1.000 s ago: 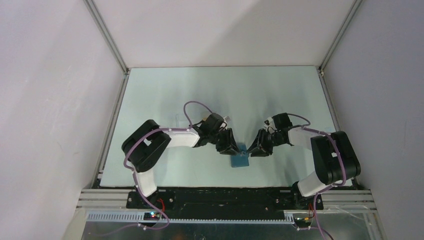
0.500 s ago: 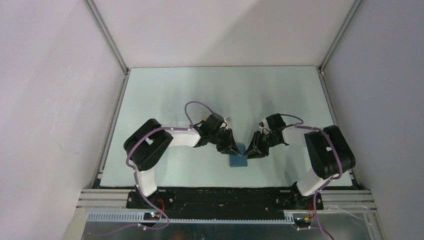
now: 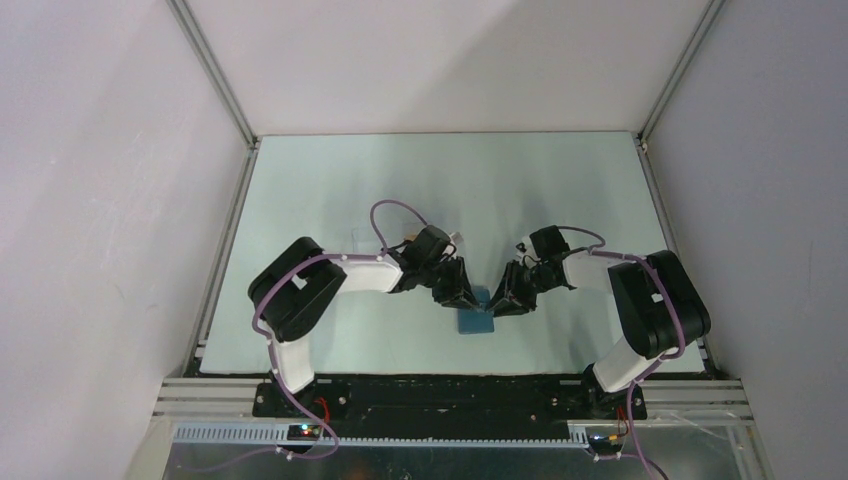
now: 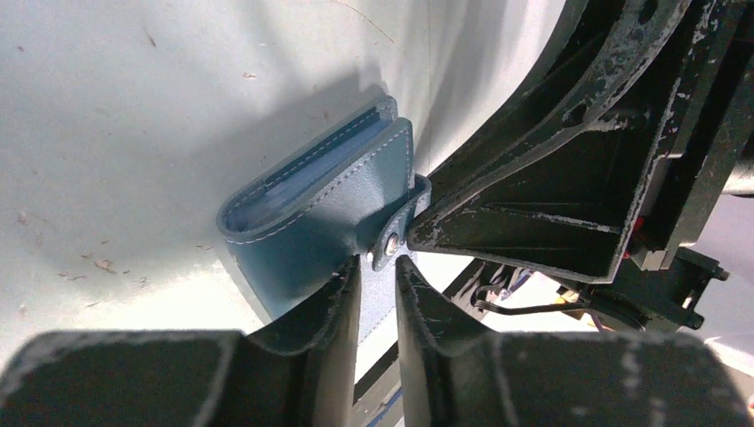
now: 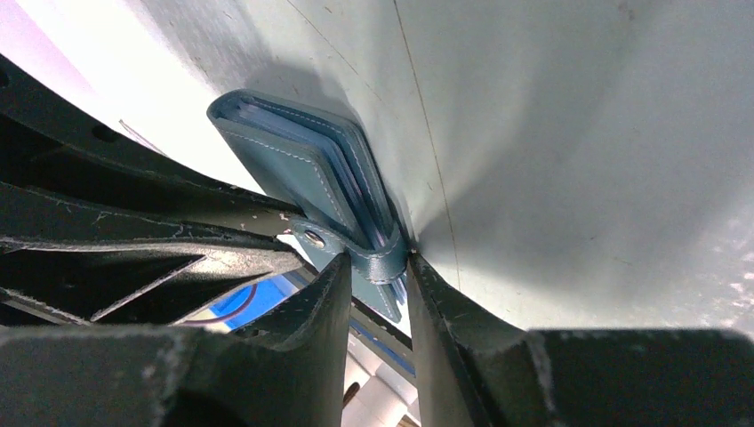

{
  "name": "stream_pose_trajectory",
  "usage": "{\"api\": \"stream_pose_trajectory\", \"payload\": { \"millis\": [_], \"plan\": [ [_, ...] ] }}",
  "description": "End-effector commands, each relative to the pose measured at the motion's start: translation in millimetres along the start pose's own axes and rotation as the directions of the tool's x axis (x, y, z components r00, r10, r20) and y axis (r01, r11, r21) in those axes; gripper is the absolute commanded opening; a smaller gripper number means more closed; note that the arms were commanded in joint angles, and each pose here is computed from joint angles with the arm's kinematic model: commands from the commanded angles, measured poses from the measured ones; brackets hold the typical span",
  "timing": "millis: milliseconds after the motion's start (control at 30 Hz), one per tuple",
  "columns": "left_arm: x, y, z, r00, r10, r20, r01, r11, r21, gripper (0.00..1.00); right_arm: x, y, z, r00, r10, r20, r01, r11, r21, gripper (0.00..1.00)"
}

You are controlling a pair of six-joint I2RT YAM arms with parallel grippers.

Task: Put the credit cards into the card holder
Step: Close the card holder at the center of the board.

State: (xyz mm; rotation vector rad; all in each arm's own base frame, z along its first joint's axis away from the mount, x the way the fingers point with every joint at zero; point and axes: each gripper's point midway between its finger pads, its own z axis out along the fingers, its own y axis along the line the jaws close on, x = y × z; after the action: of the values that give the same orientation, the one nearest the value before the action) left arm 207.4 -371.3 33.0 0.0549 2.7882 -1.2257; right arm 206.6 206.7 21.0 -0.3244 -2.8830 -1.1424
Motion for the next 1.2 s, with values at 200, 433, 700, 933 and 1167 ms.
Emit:
{"api": "stream_pose_trajectory", "payload": {
  "millis": [200,433,700,933,1167],
  "plan": [
    [-2.7,14.6,2.8,0.998,0.056,0.01,-0.055,0.995,-0.088,0.0,-1.4,9.5,2.4,0.999,-0.032,-0.01,0.032,0.999,-0.005,0.36],
    [-4.5,12.2,-2.8,0.997,0.075,0.025,-0.072,0.992,-0.106,0.0,-6.2,18.7,-7.6,0.997,-0.072,0.036,0.073,0.997,-0.022,0.51],
    [-5.4,14.0,-9.4,0.996,0.088,0.028,-0.082,0.983,-0.164,0.0,-12.5,7.5,-3.7,0.996,-0.067,0.051,0.066,0.998,0.018,0.58],
    [-2.4,18.7,-10.6,0.995,0.099,0.02,-0.093,0.976,-0.197,0.0,-16.3,-2.7,5.7,0.997,-0.062,0.047,0.059,0.996,0.061,0.56],
    [-2.7,18.2,-10.7,0.995,0.1,0.018,-0.095,0.975,-0.199,0.0,-20.7,-4.5,16.0,0.997,-0.073,0.025,0.07,0.993,0.09,0.41]
  ]
}}
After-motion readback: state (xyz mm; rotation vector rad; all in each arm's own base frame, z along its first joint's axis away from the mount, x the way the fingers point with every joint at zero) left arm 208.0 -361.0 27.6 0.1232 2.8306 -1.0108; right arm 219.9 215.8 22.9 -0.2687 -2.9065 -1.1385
